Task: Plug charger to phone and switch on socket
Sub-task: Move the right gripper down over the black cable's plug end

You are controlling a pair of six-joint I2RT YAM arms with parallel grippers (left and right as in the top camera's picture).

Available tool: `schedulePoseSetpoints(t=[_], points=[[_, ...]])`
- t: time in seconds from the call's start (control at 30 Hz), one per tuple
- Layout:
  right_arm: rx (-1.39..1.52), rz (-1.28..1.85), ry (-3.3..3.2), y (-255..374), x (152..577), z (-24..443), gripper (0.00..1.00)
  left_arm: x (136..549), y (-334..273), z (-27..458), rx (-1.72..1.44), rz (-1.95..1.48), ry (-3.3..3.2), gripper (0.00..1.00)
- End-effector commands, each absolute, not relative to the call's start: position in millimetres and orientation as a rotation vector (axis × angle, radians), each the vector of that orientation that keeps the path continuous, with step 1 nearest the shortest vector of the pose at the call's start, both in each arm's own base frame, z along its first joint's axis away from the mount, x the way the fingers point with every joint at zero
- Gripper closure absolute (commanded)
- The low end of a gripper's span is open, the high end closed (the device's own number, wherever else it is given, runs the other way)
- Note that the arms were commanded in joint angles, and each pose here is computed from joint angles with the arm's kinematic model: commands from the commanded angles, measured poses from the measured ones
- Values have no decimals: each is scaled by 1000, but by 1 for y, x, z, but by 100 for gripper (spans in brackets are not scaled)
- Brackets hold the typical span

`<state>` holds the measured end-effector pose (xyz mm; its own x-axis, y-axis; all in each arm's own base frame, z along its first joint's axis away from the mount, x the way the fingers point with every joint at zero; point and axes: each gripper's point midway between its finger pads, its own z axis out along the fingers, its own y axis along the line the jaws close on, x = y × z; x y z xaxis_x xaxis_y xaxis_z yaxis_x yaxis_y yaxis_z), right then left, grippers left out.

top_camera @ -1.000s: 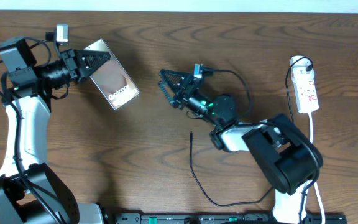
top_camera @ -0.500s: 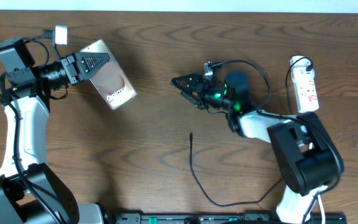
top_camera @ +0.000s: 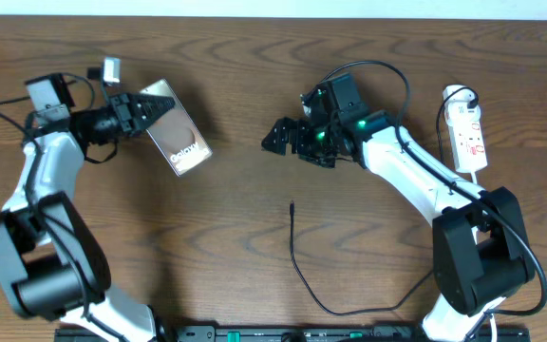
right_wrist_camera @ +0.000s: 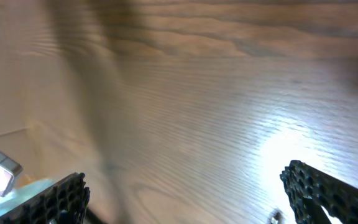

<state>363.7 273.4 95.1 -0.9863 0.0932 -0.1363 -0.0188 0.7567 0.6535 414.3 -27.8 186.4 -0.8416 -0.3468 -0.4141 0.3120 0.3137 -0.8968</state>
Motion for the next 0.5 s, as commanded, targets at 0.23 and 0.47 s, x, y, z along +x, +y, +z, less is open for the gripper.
schedulePoseSetpoints(t=[0.23, 0.47], points=[[-70, 779, 2983, 256, 321, 83, 1, 414, -57, 148, -51, -1715, 2100, 93], [-124, 491, 3132, 245, 280, 66, 1, 411, -79, 145, 4, -1738, 2126, 92]])
